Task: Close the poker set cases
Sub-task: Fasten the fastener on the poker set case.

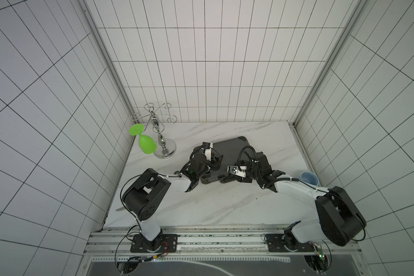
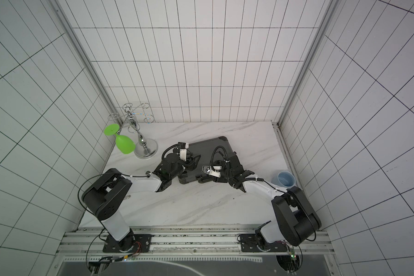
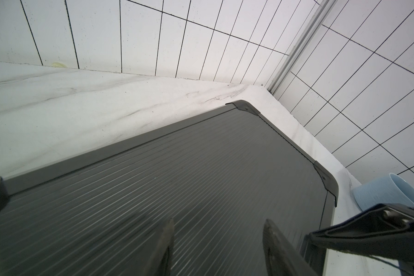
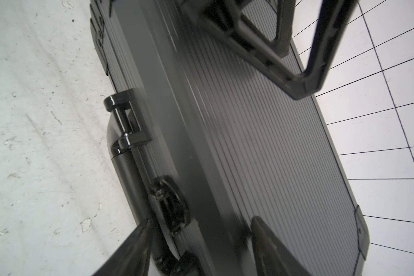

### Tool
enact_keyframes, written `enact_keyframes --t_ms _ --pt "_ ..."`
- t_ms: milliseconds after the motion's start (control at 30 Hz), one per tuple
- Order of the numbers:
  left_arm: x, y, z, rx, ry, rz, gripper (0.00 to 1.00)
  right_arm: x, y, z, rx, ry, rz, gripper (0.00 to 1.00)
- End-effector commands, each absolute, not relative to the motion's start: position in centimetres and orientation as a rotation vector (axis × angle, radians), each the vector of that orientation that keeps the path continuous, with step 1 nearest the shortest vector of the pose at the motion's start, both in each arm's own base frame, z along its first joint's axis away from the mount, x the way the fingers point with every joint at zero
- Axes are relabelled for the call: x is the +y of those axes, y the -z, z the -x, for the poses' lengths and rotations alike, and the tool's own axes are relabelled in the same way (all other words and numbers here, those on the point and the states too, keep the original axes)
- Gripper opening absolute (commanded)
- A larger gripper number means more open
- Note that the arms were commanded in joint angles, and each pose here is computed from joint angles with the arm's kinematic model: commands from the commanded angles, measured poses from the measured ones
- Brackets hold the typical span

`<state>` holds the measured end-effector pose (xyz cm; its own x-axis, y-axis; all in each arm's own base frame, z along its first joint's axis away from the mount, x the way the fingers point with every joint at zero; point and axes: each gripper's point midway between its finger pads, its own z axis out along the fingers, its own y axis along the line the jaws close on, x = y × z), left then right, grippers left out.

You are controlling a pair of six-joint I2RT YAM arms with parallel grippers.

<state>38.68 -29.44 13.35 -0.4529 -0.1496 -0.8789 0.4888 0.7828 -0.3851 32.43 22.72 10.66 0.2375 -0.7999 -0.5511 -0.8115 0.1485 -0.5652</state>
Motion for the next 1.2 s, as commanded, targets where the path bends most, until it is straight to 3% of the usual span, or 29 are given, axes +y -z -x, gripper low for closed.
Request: enact_keyframes --t_ms 0,433,733,867,1033,1067,1100,1167 --pt "-27.5 -3.9 -35.5 2.237 0.666 -0.261 0.59 23.9 -13.7 -34.4 1.488 -0.038 1.609 0.65" --pt "-27.4 -4.0 -35.5 2.235 0.66 -0.264 0.58 24.2 -12.9 -34.8 1.566 -0.14 1.649 0.61" --pt "-27.4 -4.0 -35.5 2.234 0.654 -0.265 0.58 24.5 -11.3 -35.6 1.655 -0.186 1.682 0.51" --pt "-27.3 -4.1 -35.6 2.233 0.65 -0.264 0.58 24.4 -11.1 -35.6 1.66 -0.182 1.68 0.54" --pt "-27.3 -4.1 -35.6 2.233 0.648 -0.266 0.58 24.5 -14.0 -35.9 1.594 -0.157 1.584 0.61" --pt "-27.3 -4.1 -35.6 2.232 0.649 -0.267 0.58 24.5 -15.0 -36.2 1.581 -0.14 1.532 0.67" --pt "-27.3 -4.2 -35.6 2.231 0.648 -0.266 0.58 24.2 -15.9 -36.5 1.573 -0.122 1.483 0.98" --pt "-27.3 -4.3 -35.6 2.229 0.648 -0.265 0.59 23.5 -17.7 -37.1 1.565 -0.073 1.365 0.99"
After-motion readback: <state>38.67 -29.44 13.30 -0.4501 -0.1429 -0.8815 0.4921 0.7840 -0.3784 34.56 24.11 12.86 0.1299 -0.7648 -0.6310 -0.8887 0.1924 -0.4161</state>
